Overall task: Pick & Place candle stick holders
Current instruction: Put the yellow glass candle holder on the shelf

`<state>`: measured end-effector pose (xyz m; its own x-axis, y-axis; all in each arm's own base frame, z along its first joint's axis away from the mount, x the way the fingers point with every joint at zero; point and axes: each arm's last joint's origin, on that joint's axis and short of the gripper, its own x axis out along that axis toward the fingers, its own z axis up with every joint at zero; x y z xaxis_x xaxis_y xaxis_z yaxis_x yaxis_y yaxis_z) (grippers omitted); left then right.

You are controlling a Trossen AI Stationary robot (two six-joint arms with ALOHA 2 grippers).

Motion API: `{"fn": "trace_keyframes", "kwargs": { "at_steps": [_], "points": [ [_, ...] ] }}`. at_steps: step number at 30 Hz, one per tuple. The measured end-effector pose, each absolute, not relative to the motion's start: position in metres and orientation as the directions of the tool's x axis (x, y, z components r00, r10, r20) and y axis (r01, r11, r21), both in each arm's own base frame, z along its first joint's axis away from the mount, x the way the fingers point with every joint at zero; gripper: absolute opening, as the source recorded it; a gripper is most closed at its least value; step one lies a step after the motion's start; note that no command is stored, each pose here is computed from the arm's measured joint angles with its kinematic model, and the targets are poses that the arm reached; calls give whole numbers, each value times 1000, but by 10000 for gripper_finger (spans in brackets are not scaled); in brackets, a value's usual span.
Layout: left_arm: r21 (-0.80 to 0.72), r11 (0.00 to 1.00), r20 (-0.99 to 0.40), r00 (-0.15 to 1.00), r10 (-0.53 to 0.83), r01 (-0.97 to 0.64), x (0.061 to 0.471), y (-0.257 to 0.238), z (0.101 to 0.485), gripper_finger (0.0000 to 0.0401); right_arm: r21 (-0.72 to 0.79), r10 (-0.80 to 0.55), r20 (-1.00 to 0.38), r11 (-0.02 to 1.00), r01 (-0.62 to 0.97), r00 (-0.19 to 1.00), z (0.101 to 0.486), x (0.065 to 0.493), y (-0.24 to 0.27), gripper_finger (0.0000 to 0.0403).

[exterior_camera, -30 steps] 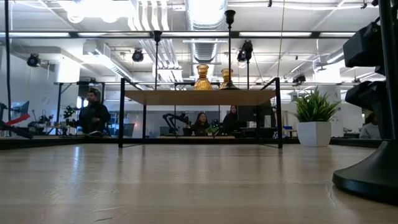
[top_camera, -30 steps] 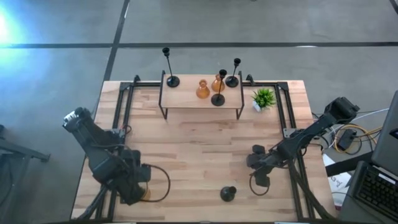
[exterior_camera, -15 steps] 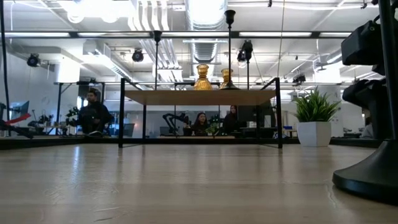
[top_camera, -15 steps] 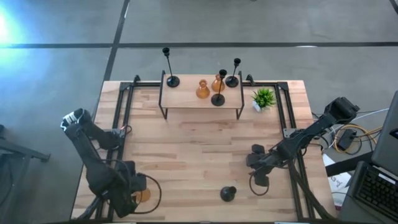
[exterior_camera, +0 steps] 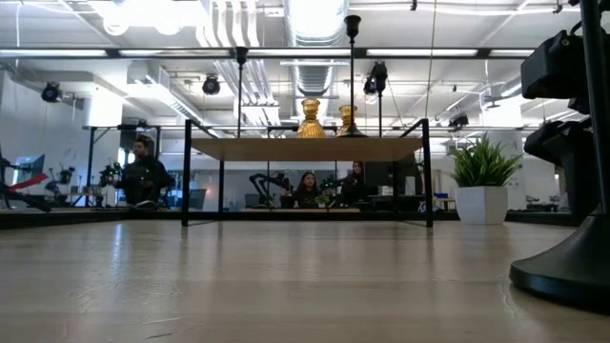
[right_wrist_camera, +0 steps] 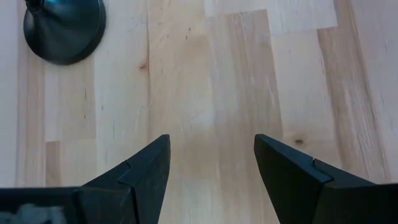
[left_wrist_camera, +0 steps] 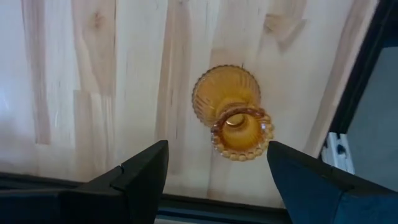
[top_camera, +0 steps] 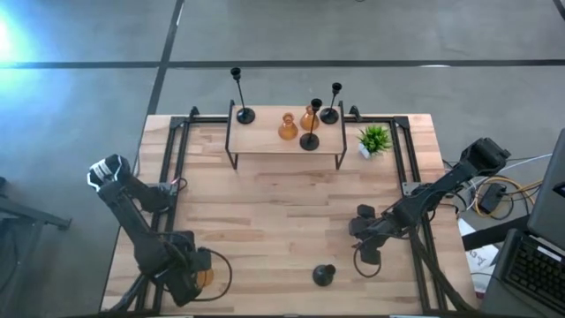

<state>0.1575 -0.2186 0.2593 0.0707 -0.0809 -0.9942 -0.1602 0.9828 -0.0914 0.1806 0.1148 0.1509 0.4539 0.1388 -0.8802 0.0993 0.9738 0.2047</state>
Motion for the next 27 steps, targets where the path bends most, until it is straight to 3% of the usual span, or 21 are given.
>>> {"fn": "trace_keyframes", "kwargs": {
  "at_steps": [8, 14, 20, 27],
  "points": [
    [-70, 984, -996, 58, -62, -162, 156, -216, 250, 273, 205, 139, -880, 974, 99, 454, 151, 181, 115, 226],
    [-131, 977, -989, 93, -116, -169, 158, -219, 234, 238, 205, 139, -880, 974, 100, 453, 151, 181, 115, 226],
    [-131, 967, -990, 75, -118, -219, 157, -218, 228, 182, 206, 139, -881, 973, 102, 453, 151, 181, 115, 226],
    [-151, 955, -987, 87, -132, -256, 161, -217, 229, 67, 200, 131, -880, 974, 105, 457, 151, 181, 115, 226]
  ]
}}
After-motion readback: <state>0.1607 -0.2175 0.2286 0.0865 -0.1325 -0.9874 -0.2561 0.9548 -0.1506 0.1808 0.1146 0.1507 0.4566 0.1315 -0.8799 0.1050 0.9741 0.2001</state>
